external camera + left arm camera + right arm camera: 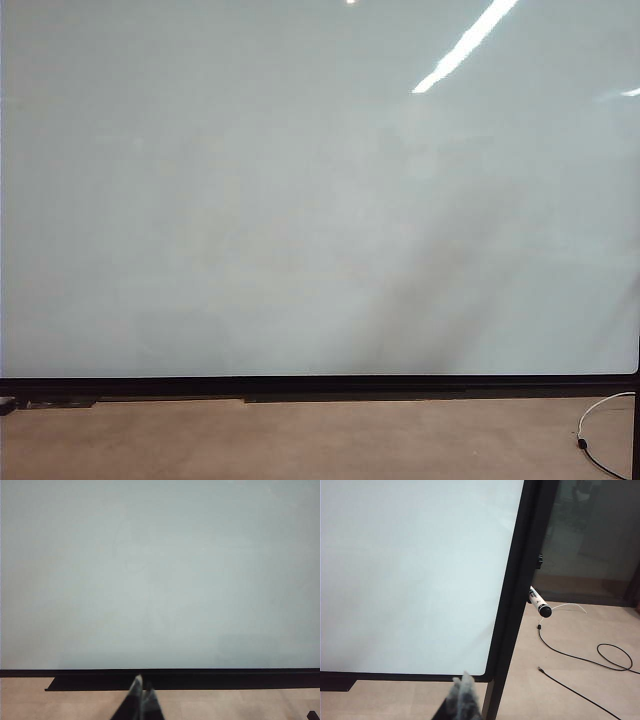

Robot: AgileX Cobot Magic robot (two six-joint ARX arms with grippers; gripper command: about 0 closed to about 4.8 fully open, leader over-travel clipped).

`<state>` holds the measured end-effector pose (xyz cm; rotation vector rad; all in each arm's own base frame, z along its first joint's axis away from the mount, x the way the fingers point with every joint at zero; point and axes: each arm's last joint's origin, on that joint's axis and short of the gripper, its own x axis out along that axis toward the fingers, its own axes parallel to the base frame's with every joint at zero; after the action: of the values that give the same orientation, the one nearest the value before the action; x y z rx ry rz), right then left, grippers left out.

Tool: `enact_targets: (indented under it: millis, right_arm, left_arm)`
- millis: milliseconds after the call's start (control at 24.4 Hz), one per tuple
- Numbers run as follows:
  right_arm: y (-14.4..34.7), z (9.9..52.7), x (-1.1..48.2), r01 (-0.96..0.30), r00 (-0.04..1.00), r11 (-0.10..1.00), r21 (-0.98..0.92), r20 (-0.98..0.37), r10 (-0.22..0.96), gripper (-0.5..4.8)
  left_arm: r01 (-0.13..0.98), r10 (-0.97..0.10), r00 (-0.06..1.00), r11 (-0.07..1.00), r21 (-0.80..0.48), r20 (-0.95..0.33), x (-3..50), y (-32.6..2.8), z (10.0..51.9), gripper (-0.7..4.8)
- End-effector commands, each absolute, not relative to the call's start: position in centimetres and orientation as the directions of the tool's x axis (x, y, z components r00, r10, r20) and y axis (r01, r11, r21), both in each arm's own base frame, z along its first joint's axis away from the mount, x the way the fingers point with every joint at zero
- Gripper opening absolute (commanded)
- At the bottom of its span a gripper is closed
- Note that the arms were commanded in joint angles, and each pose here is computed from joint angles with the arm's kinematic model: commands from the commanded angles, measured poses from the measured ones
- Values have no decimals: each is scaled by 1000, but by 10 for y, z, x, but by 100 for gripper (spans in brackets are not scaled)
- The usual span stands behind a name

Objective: Pick up the pen on the shelf to the right of the whiteboard and draw a check mark.

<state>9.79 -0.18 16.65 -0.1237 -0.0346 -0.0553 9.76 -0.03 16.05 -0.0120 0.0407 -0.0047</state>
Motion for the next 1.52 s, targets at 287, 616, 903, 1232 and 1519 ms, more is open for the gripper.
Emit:
enact_targets:
  millis: [287, 616, 903, 1232, 1519]
  right_arm:
    - [-2, 169, 98, 61, 997, 991, -120, 56, -55, -8]
    - [-2, 166, 98, 58, 998, 991, -122, 24, -55, -8]
    - [-2, 172, 97, 64, 995, 991, -119, 83, -54, -8]
    - [-2, 184, 96, 91, 976, 990, -108, 208, -67, -8]
    - [-2, 184, 95, 91, 975, 990, -106, 212, -67, -5]
  left_arm:
    - [5, -5, 1000, 1000, -8, -25, 97, 0, 163, -4]
    - [5, -5, 1000, 1000, -8, -25, 97, 0, 163, -4]
    - [5, -5, 1000, 1000, -8, -25, 97, 0, 163, -4]
    - [5, -5, 1000, 1000, -8, -26, 97, 0, 163, -4]
    - [5, -5, 1000, 1000, -8, -26, 97, 0, 163, -5]
